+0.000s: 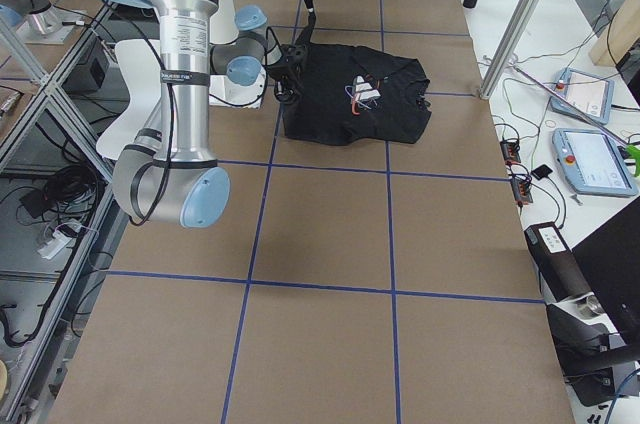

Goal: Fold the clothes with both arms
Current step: 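Lift the hem with both grippers and pull it toward the collar, then carry the hem over the shirt toward the collar with both grippers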

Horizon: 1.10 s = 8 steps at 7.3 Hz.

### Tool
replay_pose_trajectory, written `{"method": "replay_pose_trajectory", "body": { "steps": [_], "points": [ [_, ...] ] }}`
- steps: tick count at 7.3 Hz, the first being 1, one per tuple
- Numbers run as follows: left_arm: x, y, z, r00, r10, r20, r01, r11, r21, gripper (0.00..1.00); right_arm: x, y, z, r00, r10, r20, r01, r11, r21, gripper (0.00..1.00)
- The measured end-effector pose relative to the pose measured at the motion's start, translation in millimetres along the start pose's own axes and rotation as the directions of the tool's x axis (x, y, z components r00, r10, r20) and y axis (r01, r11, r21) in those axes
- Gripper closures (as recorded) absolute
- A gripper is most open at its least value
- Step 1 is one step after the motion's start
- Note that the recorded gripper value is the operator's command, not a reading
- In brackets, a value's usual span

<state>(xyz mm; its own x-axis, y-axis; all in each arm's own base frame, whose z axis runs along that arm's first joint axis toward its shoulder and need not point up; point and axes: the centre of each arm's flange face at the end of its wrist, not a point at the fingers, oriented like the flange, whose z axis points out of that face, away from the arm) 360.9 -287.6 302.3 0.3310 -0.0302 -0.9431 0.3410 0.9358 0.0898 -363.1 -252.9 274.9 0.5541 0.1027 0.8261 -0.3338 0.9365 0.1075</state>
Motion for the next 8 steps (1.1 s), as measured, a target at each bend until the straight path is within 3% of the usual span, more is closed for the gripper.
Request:
{"method": "replay_pose_trajectory", "body": {
  "steps": [2, 4, 8],
  "points": [
    [11, -56, -1, 1.000, 0.007, -0.013, -0.006, 0.992, 0.122, 1.00, -7, -45, 5, 0.999, 0.054, 0.006, -0.054, 0.995, 0.086, 1.00],
    [35, -104, 2, 1.000, -0.009, -0.012, 0.011, 0.978, 0.206, 1.00, -11, -84, 7, 0.997, 0.076, 0.008, -0.076, 0.985, 0.154, 1.00],
    [55, -195, 56, 0.996, 0.027, 0.081, -0.051, 0.950, 0.308, 1.00, -51, -186, 46, 0.990, 0.089, -0.105, -0.059, 0.963, 0.263, 1.00]
  ]
}}
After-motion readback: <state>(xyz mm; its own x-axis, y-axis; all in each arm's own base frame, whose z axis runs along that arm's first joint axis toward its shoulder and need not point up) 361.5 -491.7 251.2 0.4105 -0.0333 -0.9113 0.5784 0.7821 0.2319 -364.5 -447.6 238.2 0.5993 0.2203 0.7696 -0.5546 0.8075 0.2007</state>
